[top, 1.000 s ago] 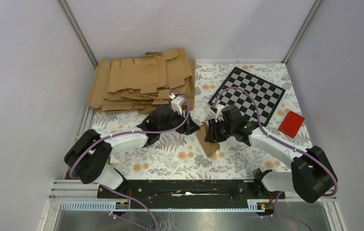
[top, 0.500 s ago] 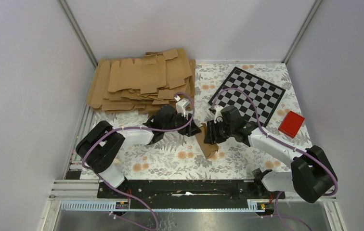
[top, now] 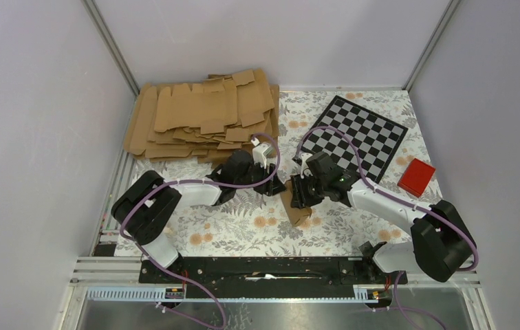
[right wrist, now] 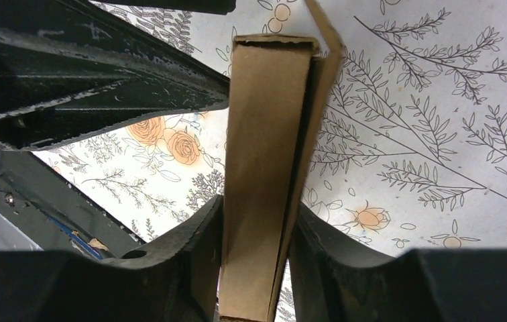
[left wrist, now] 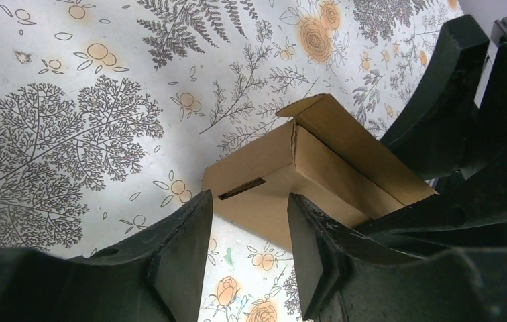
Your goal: Fold the paper box
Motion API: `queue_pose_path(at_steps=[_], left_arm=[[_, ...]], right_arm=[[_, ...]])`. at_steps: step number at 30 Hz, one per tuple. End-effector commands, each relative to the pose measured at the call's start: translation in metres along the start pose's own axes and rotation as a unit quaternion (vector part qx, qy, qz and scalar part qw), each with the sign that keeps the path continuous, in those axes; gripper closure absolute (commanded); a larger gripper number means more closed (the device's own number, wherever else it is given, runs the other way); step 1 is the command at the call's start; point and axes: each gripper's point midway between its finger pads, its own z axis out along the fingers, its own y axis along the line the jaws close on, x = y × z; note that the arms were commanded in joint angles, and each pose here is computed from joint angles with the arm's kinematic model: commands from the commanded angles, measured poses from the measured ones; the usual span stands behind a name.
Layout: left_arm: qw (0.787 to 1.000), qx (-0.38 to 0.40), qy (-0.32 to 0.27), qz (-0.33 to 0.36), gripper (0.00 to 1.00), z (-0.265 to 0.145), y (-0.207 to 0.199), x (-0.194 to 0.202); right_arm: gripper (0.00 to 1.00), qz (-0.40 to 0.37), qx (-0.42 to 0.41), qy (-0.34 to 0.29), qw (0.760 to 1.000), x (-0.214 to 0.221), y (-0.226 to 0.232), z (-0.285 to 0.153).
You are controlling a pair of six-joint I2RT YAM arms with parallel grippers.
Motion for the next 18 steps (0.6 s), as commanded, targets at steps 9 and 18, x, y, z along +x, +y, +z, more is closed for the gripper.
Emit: queue_pose_path(at_steps=[9,18], left_arm=[[0.983,0.044,-0.175,0.031,0.43,-0.053,-0.029,-0.060],[0.979,0.083,-0.181,0.030,0.41,-0.062,-0.034,-0.062]], right_arm=[[0.69,-0.053,-0.050,-0.026,0.997,-0.016,0.032,-0.014],[0.72,-0.091,-0.105,-0.013,0.990,-0.009,0.061,-0.017]])
